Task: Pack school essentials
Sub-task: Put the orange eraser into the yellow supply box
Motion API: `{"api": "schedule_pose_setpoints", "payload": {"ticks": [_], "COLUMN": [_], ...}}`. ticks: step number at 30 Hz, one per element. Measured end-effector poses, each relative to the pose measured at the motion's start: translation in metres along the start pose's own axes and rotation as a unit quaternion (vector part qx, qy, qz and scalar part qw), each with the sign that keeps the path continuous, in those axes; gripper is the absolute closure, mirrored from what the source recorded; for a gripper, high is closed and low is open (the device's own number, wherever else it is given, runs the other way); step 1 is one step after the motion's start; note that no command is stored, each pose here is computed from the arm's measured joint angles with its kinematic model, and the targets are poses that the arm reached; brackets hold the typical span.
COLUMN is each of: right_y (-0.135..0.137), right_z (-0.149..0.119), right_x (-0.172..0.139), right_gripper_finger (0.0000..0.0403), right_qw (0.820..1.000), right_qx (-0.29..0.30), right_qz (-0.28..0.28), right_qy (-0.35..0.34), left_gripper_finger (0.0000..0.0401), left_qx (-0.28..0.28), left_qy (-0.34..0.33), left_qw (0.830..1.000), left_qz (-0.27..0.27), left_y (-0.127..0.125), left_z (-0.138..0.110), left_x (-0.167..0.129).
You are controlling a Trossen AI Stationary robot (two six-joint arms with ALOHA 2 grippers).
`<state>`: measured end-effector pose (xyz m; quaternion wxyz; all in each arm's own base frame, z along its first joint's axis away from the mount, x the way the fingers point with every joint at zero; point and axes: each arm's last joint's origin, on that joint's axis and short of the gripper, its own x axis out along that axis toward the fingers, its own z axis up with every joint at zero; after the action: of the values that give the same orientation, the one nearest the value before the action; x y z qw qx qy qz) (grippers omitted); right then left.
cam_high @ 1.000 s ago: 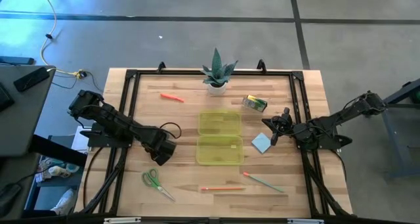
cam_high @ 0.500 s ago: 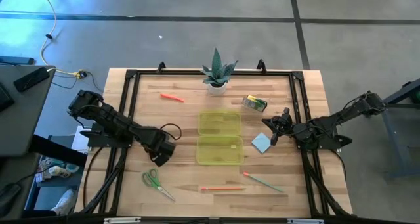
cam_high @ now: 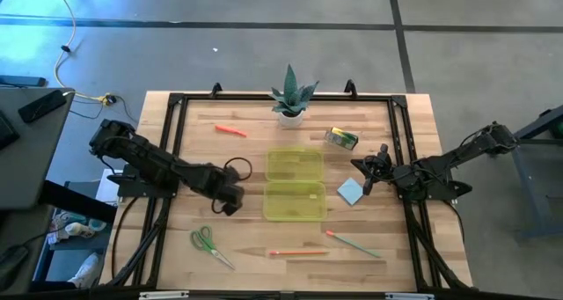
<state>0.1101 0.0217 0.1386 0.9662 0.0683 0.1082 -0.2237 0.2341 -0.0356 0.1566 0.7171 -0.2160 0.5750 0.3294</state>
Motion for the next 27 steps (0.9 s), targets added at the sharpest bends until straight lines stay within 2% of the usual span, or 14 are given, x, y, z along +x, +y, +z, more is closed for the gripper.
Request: {"api": "schedule_pose_setpoints", "payload": {"ticks": [3,6,10,15,19,27], "right_y": [0.0,0.001,0.001,0.001,0.001,0.001], "right_z": [0.0,0.0,0.0,0.0,0.0,0.0], "right_x": [0.0,0.0,0.0,0.0,0.0,0.0], "right_gripper_finger": [0.0402,0.0402,0.0402,0.0402,0.0402,0.0402], "right_qw": [1.0,1.0,1.0,1.0,1.0,1.0], "right_qx": [0.0,0.0,-0.002,-0.002,-0.003,-0.004], "right_qz": [0.004,0.009,0.009,0.009,0.009,0.009], "right_qy": [0.001,0.003,0.003,0.003,0.003,0.003], "left_gripper_finger": [0.0361,0.037,0.038,0.0378,0.0357,0.0279], "left_qx": [0.017,0.026,0.045,0.028,0.028,0.031], "left_qy": [-0.055,-0.074,-0.063,-0.011,0.033,0.083], "left_qw": [0.997,0.995,0.996,0.999,0.999,0.996], "left_qz": [-0.044,-0.067,-0.051,-0.031,-0.02,-0.009], "left_y": [-0.01,-0.015,-0.013,-0.003,0.004,0.011], "left_z": [0.015,0.025,0.027,0.026,0.021,0.012], "left_x": [-0.005,-0.012,-0.016,-0.015,-0.009,-0.003]}}
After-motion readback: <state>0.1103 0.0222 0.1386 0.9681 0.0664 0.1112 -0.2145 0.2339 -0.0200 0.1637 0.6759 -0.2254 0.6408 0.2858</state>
